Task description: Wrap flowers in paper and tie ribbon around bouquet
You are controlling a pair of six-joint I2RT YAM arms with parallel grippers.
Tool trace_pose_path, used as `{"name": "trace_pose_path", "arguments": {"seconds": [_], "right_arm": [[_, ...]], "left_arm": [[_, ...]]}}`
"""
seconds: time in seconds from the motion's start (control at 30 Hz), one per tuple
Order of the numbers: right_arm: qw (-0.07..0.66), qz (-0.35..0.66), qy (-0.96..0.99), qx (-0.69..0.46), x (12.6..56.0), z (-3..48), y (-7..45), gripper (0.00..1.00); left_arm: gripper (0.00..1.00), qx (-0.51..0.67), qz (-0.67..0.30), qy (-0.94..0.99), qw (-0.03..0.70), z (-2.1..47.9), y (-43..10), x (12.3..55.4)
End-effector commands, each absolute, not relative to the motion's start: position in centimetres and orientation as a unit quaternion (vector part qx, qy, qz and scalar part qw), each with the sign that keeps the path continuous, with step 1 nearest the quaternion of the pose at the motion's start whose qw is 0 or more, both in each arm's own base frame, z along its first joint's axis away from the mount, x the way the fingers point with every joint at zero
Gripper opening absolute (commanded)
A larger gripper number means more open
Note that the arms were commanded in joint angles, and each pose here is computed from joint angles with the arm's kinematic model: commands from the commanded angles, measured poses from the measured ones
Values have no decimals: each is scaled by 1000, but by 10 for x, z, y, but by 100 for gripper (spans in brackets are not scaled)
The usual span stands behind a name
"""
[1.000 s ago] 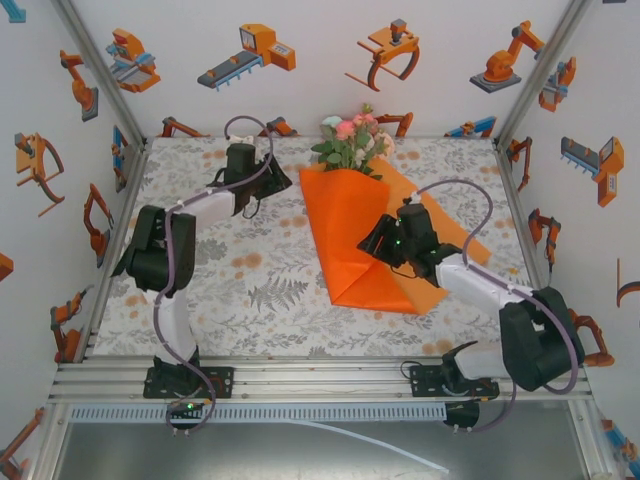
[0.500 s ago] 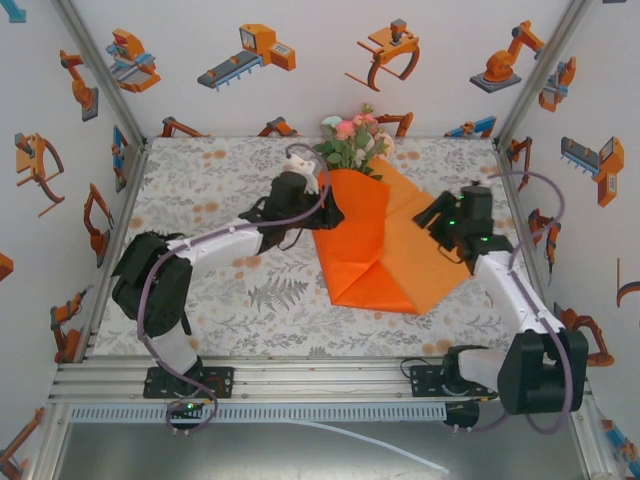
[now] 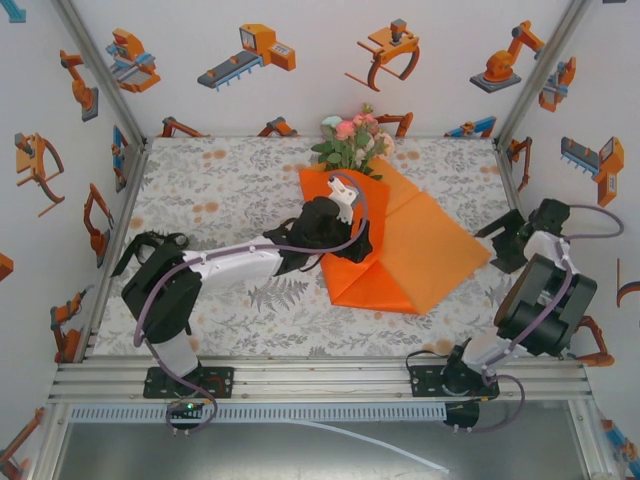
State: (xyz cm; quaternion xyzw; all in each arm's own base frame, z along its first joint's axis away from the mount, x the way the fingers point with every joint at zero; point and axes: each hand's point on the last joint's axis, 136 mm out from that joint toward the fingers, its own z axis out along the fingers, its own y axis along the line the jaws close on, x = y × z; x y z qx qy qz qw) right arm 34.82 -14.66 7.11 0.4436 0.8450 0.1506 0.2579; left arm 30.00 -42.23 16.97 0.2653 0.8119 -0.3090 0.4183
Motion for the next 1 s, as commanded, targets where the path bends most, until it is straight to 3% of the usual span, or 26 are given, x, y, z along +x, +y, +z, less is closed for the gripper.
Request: {"name": "trace_pose_path", "arguments": {"seconds": [0.0, 0.27, 0.53, 0.97], "right_arm": [[252, 160, 851, 433, 356, 67, -147, 74], [177, 189, 855, 449, 340, 18, -118, 68], [210, 248, 847, 421, 338, 53, -48, 67], [211, 303, 842, 393, 268, 40, 39, 69]], "left_arm": [[77, 282, -289, 806, 433, 157, -420, 303], [79, 266, -286, 814, 431, 150, -409, 313], [79, 248, -276, 835, 406, 126, -405, 313], [79, 269, -259, 856, 357, 91, -406, 293]]}}
